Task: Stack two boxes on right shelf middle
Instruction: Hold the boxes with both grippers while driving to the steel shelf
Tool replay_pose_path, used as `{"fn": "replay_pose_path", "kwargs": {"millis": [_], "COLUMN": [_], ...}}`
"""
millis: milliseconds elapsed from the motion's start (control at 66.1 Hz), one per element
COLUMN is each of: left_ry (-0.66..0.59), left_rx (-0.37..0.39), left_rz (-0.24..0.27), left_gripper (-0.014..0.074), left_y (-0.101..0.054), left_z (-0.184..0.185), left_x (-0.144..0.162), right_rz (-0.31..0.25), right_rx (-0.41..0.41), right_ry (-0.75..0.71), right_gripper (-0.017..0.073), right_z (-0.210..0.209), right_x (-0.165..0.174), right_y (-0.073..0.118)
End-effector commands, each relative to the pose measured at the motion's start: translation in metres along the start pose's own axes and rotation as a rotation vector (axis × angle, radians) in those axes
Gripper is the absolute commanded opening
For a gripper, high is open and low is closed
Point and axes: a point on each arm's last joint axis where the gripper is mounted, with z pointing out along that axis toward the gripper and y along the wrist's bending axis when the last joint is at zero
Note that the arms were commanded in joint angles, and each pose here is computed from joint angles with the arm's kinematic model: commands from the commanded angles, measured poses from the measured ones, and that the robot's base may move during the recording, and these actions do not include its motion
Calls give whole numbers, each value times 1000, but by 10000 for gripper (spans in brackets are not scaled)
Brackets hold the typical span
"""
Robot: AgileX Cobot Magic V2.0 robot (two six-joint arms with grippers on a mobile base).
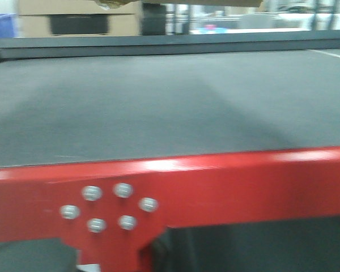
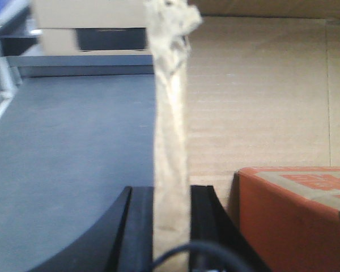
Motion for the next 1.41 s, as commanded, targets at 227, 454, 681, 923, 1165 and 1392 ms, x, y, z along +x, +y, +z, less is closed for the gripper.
{"fn": "replay_pose_path", "kwargs": {"millis": [227, 454, 681, 923, 1165, 1392], "left_ry": [-73, -73, -73, -74, -74, -74], "left_rx": [-30, -30, -30, -32, -32, -32], "left_rz": [17, 17, 17, 18, 18, 18], "left_gripper": [-111, -111, -111, -111, -111, -111], "left_y": [9, 9, 9, 9, 9, 9], "left_z": [-9, -9, -9, -9, -9, -9], "left_x": [-11, -11, -11, -11, -11, -11], "right_rz": [-23, -23, -23, -23, -23, -23], "right_rx": [30, 30, 30, 30, 30, 28], "right_ry": [-66, -66, -66, -66, -66, -68], "right_gripper": [-168, -168, -168, -168, -168, -168], "right_z": [-10, -10, -10, -10, -10, -10], "right_x": [-11, -11, -11, -11, -11, -11], "right_y": [-8, -8, -8, -8, -8, -8]}}
